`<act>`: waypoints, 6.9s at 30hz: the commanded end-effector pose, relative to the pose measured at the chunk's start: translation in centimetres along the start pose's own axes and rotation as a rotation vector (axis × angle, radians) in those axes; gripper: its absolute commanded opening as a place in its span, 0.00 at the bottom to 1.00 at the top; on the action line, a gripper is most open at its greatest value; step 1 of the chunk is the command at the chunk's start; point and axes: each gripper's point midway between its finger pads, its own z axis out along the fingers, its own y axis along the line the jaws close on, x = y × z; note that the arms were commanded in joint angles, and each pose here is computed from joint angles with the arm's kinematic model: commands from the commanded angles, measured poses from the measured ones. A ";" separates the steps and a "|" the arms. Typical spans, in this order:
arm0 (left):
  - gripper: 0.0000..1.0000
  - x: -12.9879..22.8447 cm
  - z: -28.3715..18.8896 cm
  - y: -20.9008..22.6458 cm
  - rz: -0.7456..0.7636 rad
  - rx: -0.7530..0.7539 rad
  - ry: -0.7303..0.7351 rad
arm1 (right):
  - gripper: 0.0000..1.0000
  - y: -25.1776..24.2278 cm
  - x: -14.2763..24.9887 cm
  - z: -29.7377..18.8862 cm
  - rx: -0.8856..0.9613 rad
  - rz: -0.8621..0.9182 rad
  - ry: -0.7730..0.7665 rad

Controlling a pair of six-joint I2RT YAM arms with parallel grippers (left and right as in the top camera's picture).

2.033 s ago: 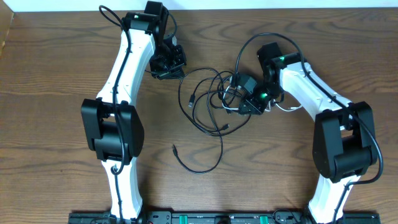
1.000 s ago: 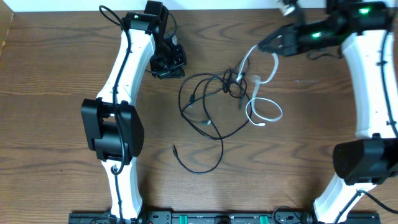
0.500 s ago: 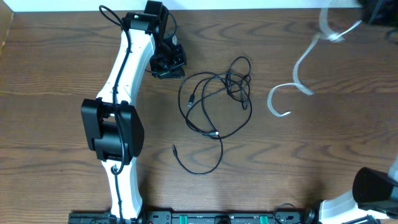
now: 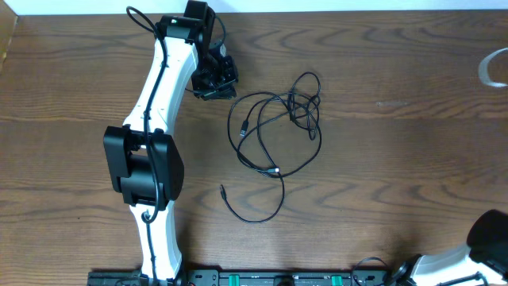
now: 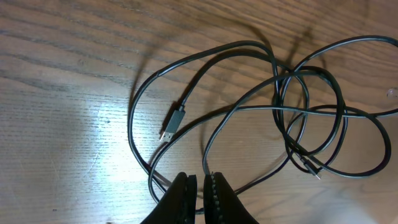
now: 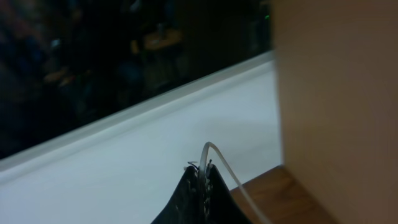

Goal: Untangle cables

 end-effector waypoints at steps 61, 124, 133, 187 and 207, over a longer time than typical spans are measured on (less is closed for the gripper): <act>0.48 3.7 7.4 -10.9 0.365 0.029 -0.092 | 0.99 7.8 39.7 -0.9 -0.319 0.102 1.307; 0.08 4.8 -19.8 -12.0 0.227 0.232 -0.707 | 0.88 38.8 35.6 -21.4 -1.504 -0.433 0.992; 0.07 4.8 -19.8 -12.0 0.216 0.236 -0.706 | 0.40 40.2 39.3 -20.1 -1.329 -0.659 0.951; 0.07 3.3 -27.2 15.9 -0.277 -0.215 -0.743 | 0.02 10.0 34.4 -2.2 -0.284 -0.122 1.125; 0.07 4.0 -25.9 2.3 0.066 0.304 -0.635 | 0.99 32.9 36.3 -14.2 -1.329 -0.367 0.983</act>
